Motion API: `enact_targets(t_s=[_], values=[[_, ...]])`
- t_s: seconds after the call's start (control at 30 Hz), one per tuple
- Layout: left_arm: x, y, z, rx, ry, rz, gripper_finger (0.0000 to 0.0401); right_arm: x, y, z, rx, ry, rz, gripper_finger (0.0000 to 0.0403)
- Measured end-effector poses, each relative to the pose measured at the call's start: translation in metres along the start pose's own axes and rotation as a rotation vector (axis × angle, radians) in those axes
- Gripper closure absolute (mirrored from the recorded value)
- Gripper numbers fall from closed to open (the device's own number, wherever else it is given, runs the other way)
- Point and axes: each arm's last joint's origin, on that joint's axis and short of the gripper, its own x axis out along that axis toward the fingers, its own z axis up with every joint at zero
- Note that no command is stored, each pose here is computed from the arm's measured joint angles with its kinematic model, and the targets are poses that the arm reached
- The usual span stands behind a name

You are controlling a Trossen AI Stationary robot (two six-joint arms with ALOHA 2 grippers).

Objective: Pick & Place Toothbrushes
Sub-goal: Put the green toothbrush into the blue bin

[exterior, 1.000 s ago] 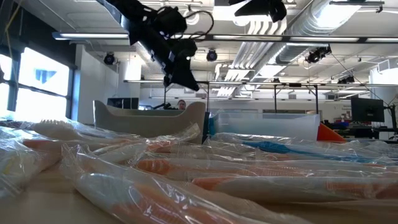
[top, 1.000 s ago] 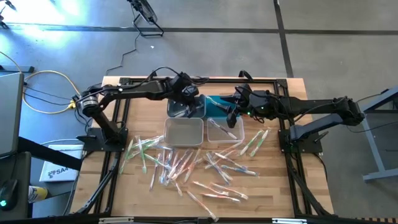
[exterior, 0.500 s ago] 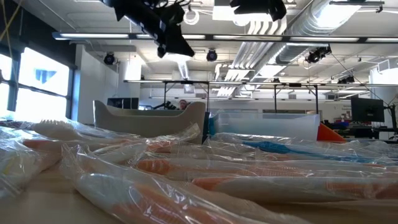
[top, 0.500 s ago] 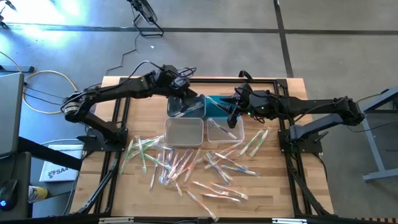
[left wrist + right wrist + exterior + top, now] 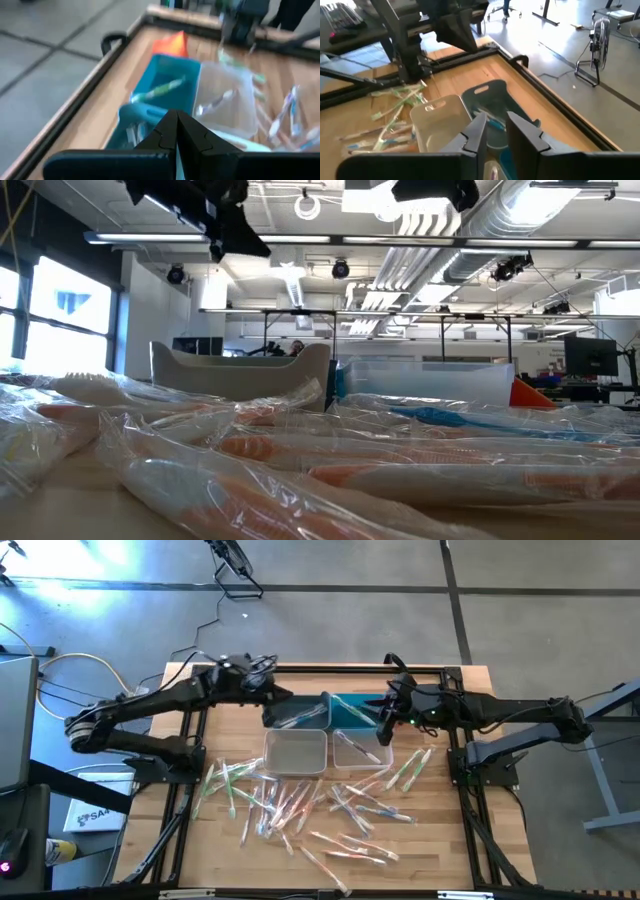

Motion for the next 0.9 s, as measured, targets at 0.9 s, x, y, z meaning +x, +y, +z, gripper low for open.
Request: enact_targets(t_s=[0.9], values=[[-0.079, -0.01, -0.02, -0.055, -0.245, -0.012, 0.0401, -0.017, 0.009, 0.005, 0.04, -0.035, 0.158, 0.0349]])
